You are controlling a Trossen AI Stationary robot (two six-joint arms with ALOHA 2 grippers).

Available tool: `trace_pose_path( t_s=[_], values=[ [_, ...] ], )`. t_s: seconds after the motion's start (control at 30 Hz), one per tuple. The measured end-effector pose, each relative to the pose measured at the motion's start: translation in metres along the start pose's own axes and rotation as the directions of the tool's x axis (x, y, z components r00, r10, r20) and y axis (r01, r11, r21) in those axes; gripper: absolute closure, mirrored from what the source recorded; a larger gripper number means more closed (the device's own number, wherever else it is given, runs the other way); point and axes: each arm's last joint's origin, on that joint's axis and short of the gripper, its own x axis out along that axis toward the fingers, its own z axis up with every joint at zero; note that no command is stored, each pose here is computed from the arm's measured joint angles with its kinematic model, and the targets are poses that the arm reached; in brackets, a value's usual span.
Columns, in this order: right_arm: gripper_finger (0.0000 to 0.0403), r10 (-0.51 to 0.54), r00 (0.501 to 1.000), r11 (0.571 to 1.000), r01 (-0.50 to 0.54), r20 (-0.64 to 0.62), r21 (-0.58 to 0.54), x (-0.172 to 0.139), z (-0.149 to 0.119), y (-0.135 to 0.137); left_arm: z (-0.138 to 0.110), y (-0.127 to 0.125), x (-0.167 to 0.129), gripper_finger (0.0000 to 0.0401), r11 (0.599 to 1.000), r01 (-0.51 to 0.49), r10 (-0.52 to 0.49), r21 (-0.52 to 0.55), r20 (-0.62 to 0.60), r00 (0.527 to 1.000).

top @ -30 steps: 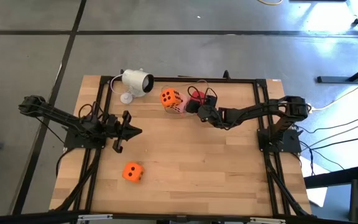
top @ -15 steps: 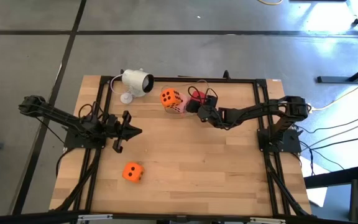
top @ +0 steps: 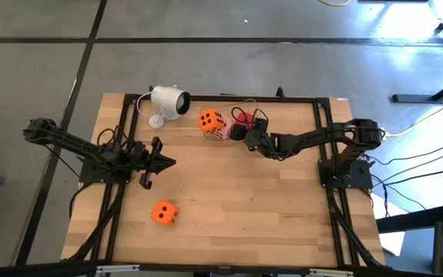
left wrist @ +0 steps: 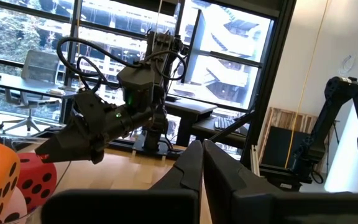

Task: Pick & Place Dice
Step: Put the small red die into the transparent bin

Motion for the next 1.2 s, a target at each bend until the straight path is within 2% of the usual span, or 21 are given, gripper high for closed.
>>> trace_pose_path(
  t_s=[0.33, 0.47, 0.57, 0.77, 0.9, 1.03, 1.2],
  values=[
    [0.0328, -0.002, 1.000, 1.000, 0.002, 0.020, 0.001, -0.002, -0.001, 0.000, 0.000, 0.000, 0.000, 0.0391, 1.000, 0.000, 0.000, 0.000, 0.000, 1.000],
    [0.0347, 0.002, 1.000, 1.000, -0.002, 0.005, -0.002, -0.002, -0.002, 0.001, 0.000, 0.000, 0.000, 0.0388, 1.000, 0.000, 0.000, 0.000, 0.000, 1.000],
    [0.0331, 0.006, 1.000, 1.000, -0.006, -0.009, -0.027, -0.002, -0.002, 0.001, 0.000, 0.000, 0.000, 0.0389, 1.000, 0.000, 0.000, 0.000, 0.000, 1.000],
    [0.0248, 0.007, 1.000, 0.993, -0.008, -0.009, -0.115, -0.002, -0.002, 0.001, 0.000, 0.000, 0.000, 0.0389, 1.000, 0.000, 0.000, 0.000, 0.000, 1.000],
    [0.0211, 0.007, 1.000, 0.982, -0.008, -0.009, -0.187, -0.002, -0.002, 0.001, 0.000, 0.000, 0.000, 0.0389, 1.000, 0.000, 0.000, 0.000, 0.000, 1.000],
    [0.0193, -0.002, 1.000, 0.970, 0.006, 0.018, -0.243, -0.001, -0.001, 0.001, 0.000, 0.000, 0.000, 0.0391, 1.000, 0.000, 0.000, 0.000, 0.001, 1.000],
    [0.0189, -0.029, 0.997, 0.966, 0.045, 0.068, -0.253, 0.005, 0.008, -0.002, 0.000, 0.000, 0.000, 0.0393, 1.000, 0.000, 0.000, 0.000, 0.000, 1.000]
  ],
)
